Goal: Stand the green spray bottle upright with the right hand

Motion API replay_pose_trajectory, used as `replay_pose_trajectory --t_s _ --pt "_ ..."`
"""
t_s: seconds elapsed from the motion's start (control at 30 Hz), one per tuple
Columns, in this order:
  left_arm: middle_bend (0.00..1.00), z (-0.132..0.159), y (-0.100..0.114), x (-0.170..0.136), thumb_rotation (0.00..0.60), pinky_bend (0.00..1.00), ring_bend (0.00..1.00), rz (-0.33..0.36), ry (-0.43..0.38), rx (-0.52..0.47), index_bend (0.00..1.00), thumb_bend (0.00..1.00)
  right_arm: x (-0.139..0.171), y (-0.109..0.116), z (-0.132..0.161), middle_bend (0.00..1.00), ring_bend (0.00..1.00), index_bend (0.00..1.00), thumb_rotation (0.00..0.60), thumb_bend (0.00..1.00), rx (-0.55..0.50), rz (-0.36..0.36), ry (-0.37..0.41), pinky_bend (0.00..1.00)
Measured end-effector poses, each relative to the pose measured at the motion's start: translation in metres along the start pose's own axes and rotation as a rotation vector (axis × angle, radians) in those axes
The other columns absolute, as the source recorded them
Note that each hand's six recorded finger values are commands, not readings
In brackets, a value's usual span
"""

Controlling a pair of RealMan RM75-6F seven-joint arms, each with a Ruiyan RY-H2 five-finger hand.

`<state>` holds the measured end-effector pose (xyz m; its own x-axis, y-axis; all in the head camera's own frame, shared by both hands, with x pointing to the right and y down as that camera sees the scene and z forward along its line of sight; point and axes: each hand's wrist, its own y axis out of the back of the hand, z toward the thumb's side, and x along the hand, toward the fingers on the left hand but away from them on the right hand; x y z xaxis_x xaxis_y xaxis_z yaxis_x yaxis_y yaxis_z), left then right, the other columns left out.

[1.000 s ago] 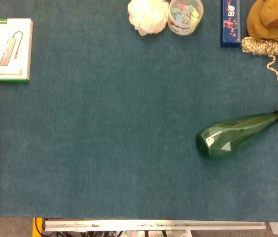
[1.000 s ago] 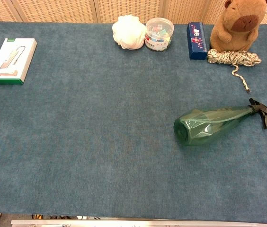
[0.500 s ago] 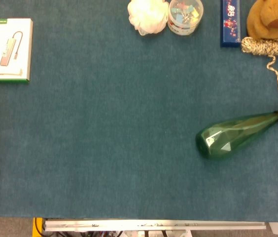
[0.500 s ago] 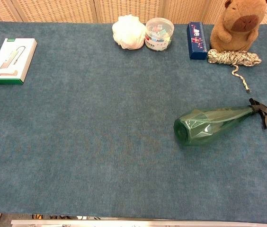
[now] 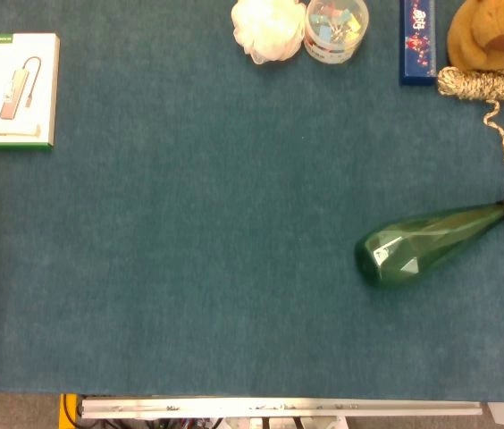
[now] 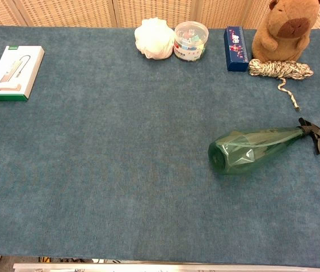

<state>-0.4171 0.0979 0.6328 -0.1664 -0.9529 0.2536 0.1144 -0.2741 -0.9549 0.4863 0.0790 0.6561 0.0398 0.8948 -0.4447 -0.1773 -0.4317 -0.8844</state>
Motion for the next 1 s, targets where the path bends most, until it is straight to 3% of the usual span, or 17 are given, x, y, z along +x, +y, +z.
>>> replay_pose_trajectory --t_s 0.3,0.63,1.0 --pt "0.42 -0.006 0.005 -0.004 0.6 0.46 0.32 0.018 0.024 -0.004 0.51 0.0 -0.024 -0.019 0.014 0.02 0.0 0.0 0.6 0.0 0.016 0.052 0.047 0.19" --pt "0.42 -0.015 0.013 -0.009 0.6 0.46 0.32 0.036 0.053 -0.016 0.51 0.0 -0.059 -0.038 0.052 0.02 0.0 0.0 0.6 0.0 0.035 0.096 0.14 0.17" --pt "0.43 -0.019 0.019 -0.014 0.6 0.46 0.32 0.053 0.067 -0.022 0.51 0.0 -0.074 -0.047 0.077 0.02 0.0 0.0 0.6 0.0 0.058 0.122 0.202 0.17"
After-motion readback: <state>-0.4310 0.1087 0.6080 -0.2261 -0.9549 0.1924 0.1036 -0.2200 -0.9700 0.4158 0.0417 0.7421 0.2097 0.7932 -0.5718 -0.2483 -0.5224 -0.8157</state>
